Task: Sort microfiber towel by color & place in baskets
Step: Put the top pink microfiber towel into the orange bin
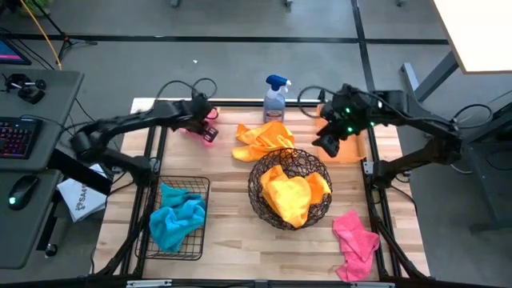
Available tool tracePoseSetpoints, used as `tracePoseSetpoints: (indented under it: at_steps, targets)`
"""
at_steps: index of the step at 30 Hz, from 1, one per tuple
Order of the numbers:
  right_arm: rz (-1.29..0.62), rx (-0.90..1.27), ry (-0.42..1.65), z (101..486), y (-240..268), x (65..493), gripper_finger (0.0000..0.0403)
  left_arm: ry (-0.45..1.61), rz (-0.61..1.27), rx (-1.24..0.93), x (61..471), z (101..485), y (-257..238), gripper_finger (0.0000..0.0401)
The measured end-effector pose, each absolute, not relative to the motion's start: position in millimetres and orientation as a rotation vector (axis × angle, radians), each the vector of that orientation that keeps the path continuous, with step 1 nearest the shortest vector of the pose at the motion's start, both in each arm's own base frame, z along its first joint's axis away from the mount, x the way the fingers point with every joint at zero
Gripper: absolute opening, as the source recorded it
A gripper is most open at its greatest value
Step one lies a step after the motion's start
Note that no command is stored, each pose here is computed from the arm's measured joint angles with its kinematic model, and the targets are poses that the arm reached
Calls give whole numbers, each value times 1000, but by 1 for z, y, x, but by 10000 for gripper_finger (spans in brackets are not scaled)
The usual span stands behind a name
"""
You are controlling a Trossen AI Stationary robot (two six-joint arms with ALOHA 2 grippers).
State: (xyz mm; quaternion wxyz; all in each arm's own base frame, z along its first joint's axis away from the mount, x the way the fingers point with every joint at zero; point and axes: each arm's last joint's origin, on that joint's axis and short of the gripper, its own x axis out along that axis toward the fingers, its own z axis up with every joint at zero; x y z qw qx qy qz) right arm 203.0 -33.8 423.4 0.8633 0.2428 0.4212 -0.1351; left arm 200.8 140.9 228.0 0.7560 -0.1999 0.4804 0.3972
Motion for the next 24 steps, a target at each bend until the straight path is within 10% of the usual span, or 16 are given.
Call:
tracePoseSetpoints:
  at_steps: [13, 24]
  targets:
    - [-657, 607, 834, 421, -2, 189, 206, 472, 336, -353, 256, 328, 31, 1]
    - [-378, 492, 414, 464, -2, 192, 206, 231, 234, -68, 382, 384, 42, 0]
